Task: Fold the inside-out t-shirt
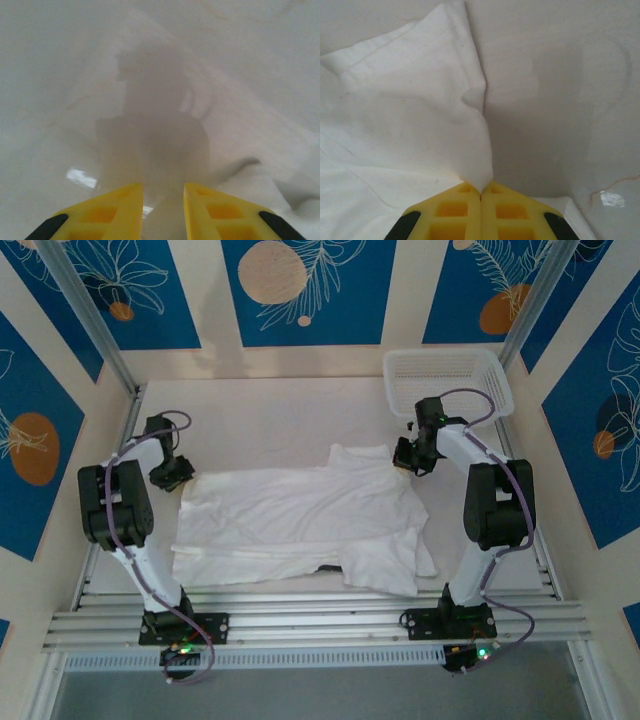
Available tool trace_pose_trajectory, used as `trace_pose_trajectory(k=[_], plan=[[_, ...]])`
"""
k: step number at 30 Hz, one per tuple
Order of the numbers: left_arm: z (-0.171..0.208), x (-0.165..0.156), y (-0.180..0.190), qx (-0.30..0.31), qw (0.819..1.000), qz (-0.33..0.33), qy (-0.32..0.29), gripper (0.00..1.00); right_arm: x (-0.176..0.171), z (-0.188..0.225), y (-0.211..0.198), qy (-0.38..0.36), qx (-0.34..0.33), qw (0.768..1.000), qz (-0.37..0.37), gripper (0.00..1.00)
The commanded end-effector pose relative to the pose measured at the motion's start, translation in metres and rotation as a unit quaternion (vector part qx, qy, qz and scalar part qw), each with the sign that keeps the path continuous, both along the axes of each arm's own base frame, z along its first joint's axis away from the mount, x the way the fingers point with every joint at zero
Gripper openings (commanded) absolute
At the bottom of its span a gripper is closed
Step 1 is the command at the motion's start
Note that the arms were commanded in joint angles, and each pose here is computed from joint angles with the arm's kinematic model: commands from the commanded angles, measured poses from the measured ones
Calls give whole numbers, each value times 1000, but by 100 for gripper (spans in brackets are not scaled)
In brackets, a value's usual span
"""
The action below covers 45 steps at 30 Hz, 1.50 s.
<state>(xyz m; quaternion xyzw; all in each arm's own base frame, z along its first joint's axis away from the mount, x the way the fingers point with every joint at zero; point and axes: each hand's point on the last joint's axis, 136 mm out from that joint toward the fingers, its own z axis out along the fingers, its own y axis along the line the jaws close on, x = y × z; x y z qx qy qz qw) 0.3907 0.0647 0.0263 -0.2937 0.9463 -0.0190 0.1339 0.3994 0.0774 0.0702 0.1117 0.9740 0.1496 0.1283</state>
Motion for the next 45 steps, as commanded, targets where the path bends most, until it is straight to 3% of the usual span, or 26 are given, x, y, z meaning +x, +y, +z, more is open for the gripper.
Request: trace_pose_trajectory(k=[1,17,26,33,40,45], plan=[[24,23,-25,-70,993,-37,-83,31,-4,-5,5,18,7,1000,6,0],[4,29,-36,-104,991,-46,-72,35,-3,-3,10,19,7,1000,12,0],[7,24,-25,-75,995,-37,-58,11,-4,-4,8,20,3,1000,10,0],[19,21,-1,-22,999,-7,-49,9,-4,-7,3,23,-5,1000,5,0],[17,9,15,-8,999,27,-34,0,-9,-11,-11,31,-16,999,-9,0],[15,-2,28,-21,997,58,-39,0,-12,-13,-19,36,-12,999,-18,0]])
